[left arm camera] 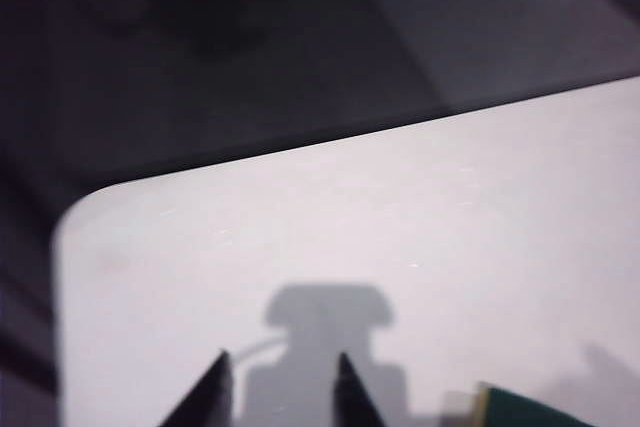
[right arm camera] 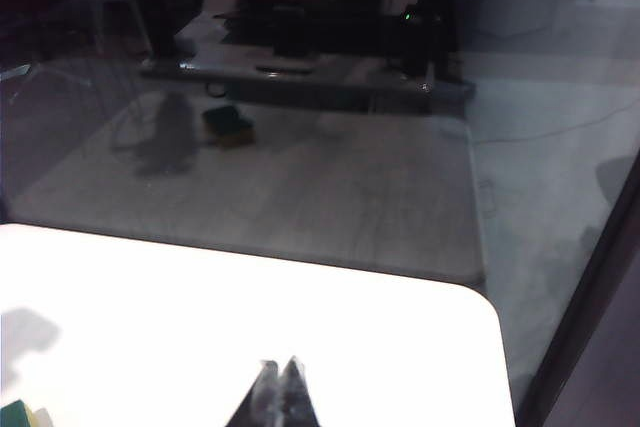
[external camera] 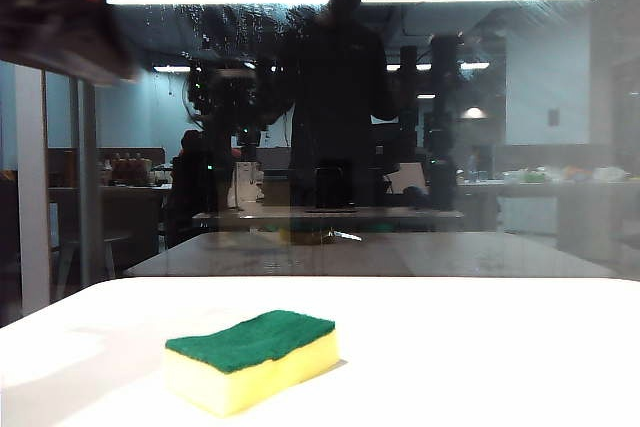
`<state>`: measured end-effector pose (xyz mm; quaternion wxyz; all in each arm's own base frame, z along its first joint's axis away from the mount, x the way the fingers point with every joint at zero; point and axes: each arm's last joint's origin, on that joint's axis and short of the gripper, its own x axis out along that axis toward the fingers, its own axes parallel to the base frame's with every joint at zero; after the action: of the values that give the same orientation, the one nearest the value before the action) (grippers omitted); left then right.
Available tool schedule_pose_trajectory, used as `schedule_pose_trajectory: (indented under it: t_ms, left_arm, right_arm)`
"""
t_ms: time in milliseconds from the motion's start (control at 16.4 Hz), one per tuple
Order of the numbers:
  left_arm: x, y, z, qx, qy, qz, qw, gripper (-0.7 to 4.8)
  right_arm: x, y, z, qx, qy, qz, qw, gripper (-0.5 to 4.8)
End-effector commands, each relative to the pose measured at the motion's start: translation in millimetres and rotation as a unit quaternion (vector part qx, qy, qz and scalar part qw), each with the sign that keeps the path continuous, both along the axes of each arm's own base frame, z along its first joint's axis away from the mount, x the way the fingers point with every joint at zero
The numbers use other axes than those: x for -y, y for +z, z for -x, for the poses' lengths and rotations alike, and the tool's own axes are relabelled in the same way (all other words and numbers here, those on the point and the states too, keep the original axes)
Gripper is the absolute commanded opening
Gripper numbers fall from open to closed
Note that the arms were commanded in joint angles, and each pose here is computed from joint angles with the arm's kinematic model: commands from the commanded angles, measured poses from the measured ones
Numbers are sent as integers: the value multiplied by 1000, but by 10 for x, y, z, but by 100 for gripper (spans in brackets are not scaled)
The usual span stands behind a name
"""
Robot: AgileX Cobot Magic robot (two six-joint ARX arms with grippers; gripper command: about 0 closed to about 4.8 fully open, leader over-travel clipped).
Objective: Reach upward to find where there is water on the glass, pick up the sponge from the table, dry the water, and finally place the sponge back on the table.
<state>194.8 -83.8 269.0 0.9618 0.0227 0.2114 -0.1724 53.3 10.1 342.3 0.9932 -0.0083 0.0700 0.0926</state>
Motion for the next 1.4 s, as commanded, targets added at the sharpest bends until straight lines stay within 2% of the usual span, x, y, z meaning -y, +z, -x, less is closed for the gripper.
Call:
schedule_pose_trajectory:
  t_ms: [61, 426, 548, 670, 914, 975, 1035, 1218, 1401]
  left_arm:
    - [-245, 66, 53, -1, 37, -8, 999, 117]
    - [-521, 218, 249, 27, 75, 1, 997, 115]
    - [-543, 279, 347, 46, 78, 4, 996, 110]
    - [-563, 347, 451, 70, 80, 10, 994, 79]
    - [-603, 458, 667, 117, 82, 22, 990, 78]
    - [-609, 475, 703, 125, 81, 24, 989, 65]
    - [-621, 503, 766, 137, 81, 27, 987, -5]
    - [-640, 533, 871, 154, 81, 32, 984, -6]
    - [-651, 438, 932, 157, 82, 35, 984, -6]
  right_arm:
    - [-1, -7, -24, 10, -6, -3, 1000, -2]
    - [-8, -163, -154, 16, -35, -1, 999, -2]
    - [-14, -210, -186, 21, -36, -2, 999, -2]
    - [-20, -262, -225, 33, -38, -4, 999, -2]
    - [-28, -407, -265, 50, -38, -10, 998, -2]
    - [-29, -449, -269, 53, -38, -11, 998, -2]
    - [-28, -502, -270, 57, -39, -12, 998, -2]
    - [-24, -641, -255, 84, -39, -18, 996, -2]
    - [-22, -807, -243, 91, -39, -19, 995, -2]
